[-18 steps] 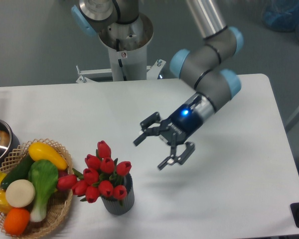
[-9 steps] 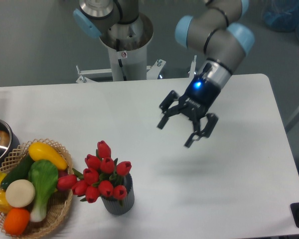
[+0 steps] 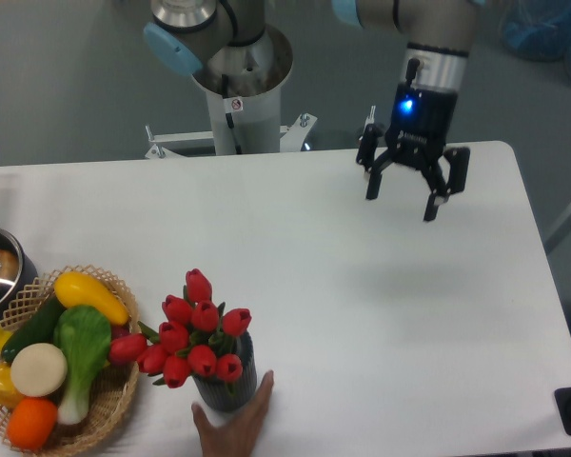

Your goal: Insert the flowers into the vase

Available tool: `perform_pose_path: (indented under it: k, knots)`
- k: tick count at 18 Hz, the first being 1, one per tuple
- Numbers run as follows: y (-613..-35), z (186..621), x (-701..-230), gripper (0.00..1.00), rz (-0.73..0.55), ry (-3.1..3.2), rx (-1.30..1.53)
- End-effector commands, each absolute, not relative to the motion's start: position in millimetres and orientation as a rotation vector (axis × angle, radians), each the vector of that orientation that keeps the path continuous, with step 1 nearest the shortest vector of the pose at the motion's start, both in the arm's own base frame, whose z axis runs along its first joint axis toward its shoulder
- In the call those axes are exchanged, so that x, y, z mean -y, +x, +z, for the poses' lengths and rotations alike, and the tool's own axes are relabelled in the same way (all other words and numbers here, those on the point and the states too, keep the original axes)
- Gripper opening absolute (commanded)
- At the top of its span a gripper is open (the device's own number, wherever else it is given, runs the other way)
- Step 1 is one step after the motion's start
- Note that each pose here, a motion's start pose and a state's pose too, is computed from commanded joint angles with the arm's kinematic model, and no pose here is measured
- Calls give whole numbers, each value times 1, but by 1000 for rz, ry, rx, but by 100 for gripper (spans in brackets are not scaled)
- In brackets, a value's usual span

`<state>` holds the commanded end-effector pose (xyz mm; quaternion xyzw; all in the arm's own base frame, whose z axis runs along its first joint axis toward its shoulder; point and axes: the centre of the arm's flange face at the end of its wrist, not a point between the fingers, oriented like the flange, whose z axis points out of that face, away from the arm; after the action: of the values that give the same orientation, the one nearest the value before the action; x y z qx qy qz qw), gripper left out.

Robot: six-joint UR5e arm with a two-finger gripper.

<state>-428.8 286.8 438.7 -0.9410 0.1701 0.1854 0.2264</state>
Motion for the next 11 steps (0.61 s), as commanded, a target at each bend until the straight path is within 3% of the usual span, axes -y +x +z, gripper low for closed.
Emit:
perform_pose_path:
  k: [5,11]
  knots:
    - [-422,452,-257,100,572,-2724,-677]
    - [-422,456,-245,100,572,-2736,-689]
